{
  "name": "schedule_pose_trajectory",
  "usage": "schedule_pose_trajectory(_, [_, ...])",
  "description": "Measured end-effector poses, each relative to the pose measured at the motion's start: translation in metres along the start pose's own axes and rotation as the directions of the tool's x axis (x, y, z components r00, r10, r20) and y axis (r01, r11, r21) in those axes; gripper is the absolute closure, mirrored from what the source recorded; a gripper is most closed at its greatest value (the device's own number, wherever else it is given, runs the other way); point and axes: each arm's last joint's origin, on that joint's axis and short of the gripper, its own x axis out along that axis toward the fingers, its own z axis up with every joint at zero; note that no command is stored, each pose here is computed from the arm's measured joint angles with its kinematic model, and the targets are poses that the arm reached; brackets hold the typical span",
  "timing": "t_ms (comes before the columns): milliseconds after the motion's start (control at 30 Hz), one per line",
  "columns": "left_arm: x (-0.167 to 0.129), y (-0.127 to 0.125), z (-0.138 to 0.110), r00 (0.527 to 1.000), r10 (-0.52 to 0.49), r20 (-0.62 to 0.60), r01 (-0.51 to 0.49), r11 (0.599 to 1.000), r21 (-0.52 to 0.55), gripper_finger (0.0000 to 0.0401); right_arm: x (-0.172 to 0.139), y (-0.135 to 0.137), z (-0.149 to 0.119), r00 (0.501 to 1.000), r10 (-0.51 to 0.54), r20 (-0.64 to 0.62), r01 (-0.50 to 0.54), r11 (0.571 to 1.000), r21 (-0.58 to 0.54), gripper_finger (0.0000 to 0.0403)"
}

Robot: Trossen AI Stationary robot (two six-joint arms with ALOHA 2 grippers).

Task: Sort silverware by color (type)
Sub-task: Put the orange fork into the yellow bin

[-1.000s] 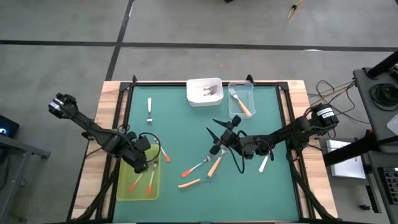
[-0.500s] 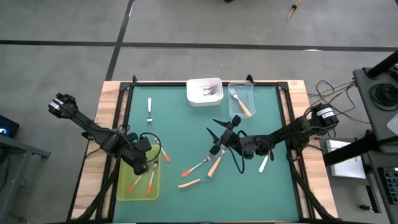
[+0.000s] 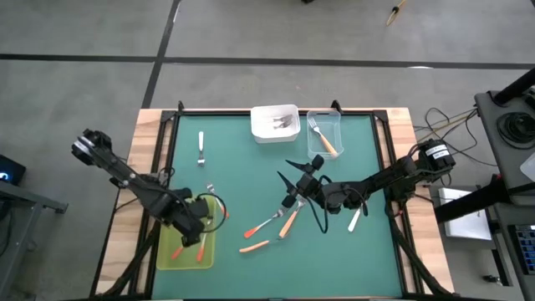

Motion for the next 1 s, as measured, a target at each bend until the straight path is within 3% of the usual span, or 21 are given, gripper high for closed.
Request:
schedule_pose_trajectory(533, [0.031,-0.008,0.0,0.989,0.124,-0.081,-0.116,0.989,0.095,0.0324,0.0,0.0,0.0,1.0,0.001,-0.003,-0.001,1.0,0.004,0.0202])
schedule_pose_trajectory(1000, [0.045,-0.01,-0.001,0.98,0.173,-0.102,-0.158,0.977,0.142,0.0328,0.0,0.0,0.0,1.0,0.001,-0.003,-0.001,1.0,0.003,0.0202])
